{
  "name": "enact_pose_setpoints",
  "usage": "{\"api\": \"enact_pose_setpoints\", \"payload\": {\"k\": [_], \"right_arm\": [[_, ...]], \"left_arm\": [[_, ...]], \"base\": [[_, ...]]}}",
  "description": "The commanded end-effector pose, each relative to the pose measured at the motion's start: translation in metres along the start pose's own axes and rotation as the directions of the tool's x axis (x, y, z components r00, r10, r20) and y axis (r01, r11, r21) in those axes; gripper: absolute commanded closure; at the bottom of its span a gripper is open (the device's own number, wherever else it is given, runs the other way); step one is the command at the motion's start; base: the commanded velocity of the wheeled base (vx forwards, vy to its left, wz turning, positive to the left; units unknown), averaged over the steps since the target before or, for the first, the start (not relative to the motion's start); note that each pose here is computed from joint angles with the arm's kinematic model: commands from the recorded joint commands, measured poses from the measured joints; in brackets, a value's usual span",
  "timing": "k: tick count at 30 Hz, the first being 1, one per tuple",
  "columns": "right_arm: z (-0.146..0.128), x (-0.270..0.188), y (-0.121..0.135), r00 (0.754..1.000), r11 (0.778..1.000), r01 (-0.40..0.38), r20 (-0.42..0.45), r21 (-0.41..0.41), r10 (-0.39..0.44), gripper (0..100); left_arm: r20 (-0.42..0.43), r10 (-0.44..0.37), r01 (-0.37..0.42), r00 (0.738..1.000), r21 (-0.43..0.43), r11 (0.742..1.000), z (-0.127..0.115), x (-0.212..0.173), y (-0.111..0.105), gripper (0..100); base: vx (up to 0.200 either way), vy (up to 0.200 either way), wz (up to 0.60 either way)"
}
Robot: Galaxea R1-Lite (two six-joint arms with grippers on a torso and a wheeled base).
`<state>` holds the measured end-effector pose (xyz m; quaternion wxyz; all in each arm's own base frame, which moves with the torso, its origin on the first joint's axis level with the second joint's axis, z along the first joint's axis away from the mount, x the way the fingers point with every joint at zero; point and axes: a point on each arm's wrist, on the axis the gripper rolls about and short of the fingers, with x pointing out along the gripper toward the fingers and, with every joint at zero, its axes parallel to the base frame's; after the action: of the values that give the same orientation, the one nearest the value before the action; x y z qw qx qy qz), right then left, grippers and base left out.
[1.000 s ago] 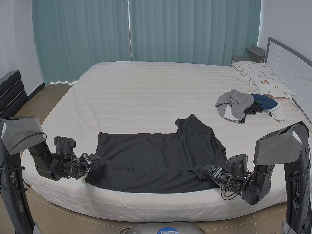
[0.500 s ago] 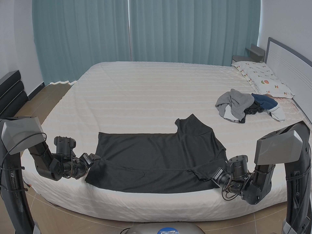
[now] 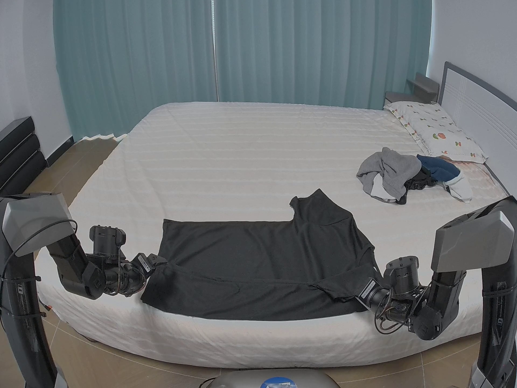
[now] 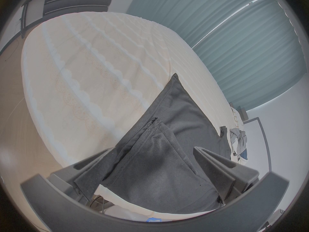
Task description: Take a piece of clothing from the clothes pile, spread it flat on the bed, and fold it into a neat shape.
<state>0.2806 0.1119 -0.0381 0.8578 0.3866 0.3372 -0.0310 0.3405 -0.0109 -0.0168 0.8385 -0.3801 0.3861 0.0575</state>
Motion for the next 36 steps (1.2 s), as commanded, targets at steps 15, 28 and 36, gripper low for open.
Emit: {"api": "enact_pose_setpoints", "payload": {"k": [15, 28, 36], "right_arm": [[-0.008, -0.009, -0.005, 0.997, 0.998, 0.043, -0.055, -0.054, -0.046, 100], [0.012, -0.022, 0.010, 0.999, 0.999, -0.027, 0.019, -0.028, 0.027, 0], [0.042, -0.019, 0.006, 0.995, 0.992, -0.063, 0.077, 0.105, 0.055, 0]], "left_arm": [[-0.001, 0.001, -0.001, 1.000, -0.001, 1.000, 0.000, 0.000, 0.000, 0], [0.057, -0.010, 0.011, 0.998, -0.013, 1.000, 0.006, -0.003, -0.004, 0], [0.112, -0.051, 0.057, 0.992, -0.049, 0.997, 0.012, -0.005, -0.006, 0]], "base": [[0.000, 0.000, 0.00], [0.000, 0.000, 0.00], [0.100, 0.000, 0.00]]}}
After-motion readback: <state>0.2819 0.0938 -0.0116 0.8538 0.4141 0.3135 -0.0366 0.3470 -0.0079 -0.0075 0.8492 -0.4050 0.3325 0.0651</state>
